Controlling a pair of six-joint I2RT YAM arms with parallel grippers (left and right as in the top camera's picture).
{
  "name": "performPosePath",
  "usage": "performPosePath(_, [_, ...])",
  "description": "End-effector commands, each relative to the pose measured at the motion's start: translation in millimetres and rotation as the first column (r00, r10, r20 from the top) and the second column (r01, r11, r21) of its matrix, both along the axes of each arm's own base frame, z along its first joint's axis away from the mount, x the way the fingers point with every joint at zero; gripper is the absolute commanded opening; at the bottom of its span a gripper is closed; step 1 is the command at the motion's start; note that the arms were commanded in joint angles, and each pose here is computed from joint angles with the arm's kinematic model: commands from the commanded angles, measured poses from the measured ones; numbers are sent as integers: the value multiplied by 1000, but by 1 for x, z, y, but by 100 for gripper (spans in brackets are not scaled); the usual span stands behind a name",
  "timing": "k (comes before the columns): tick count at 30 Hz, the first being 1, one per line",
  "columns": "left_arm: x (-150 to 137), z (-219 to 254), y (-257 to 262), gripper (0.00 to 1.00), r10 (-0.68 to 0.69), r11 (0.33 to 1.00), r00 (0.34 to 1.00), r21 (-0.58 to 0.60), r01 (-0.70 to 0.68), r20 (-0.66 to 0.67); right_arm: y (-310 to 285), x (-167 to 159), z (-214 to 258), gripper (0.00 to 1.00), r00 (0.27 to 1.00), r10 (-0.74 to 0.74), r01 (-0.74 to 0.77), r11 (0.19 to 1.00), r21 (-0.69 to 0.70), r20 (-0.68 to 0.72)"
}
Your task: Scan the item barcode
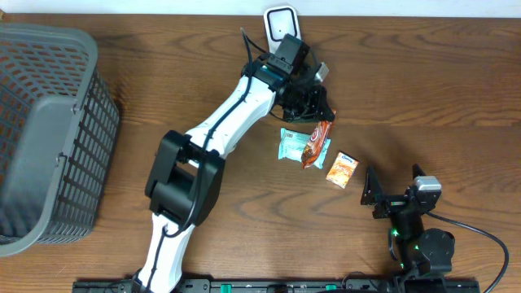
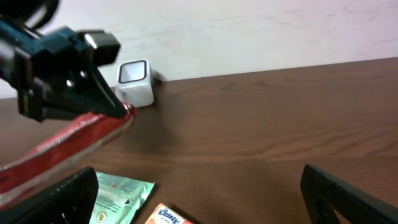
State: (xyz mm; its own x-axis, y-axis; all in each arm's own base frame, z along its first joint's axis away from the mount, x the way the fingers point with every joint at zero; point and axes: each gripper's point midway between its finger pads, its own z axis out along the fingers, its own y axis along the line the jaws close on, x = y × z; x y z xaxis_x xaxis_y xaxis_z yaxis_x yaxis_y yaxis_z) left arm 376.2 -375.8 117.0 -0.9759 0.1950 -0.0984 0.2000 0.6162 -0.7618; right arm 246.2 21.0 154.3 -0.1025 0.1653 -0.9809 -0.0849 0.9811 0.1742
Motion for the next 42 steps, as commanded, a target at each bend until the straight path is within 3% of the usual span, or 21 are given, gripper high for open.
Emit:
performPosePath(1, [-10,-29,-8,7,-64,996,993,-67,57,-104,2,0,-1,99,1000,12,-12,1000,-15,-3])
performPosePath(7, [-15,-48,-22,7,-156,966,972,-232,114,-175,2,0,-1,99,1000,12,-12,1000,-15,-3])
performPosePath(11, [-15,-58,-22,7,-165,965,972,-230,124,-169,2,0,-1,99,1000,12,-12,1000,-15,-3])
performPosePath(26, [-13,-63,-22,7,-265,931,963,-246,269,52,2,0,-1,99,1000,12,-12,1000,-15,-3])
performPosePath(36, [-19,-55,-25,7,-271,918,963,-303,255,-11,2,0,-1,99,1000,12,-12,1000,-15,-3])
performPosePath(39, [-18,-68,-25,7,-267,921,963,-301,247,-27,2,0,-1,99,1000,12,-12,1000,-15,-3])
performPosePath(42, [-22,-99,-25,7,-253,931,959,-299,207,-124,2,0,-1,99,1000,12,-12,1000,-15,-3])
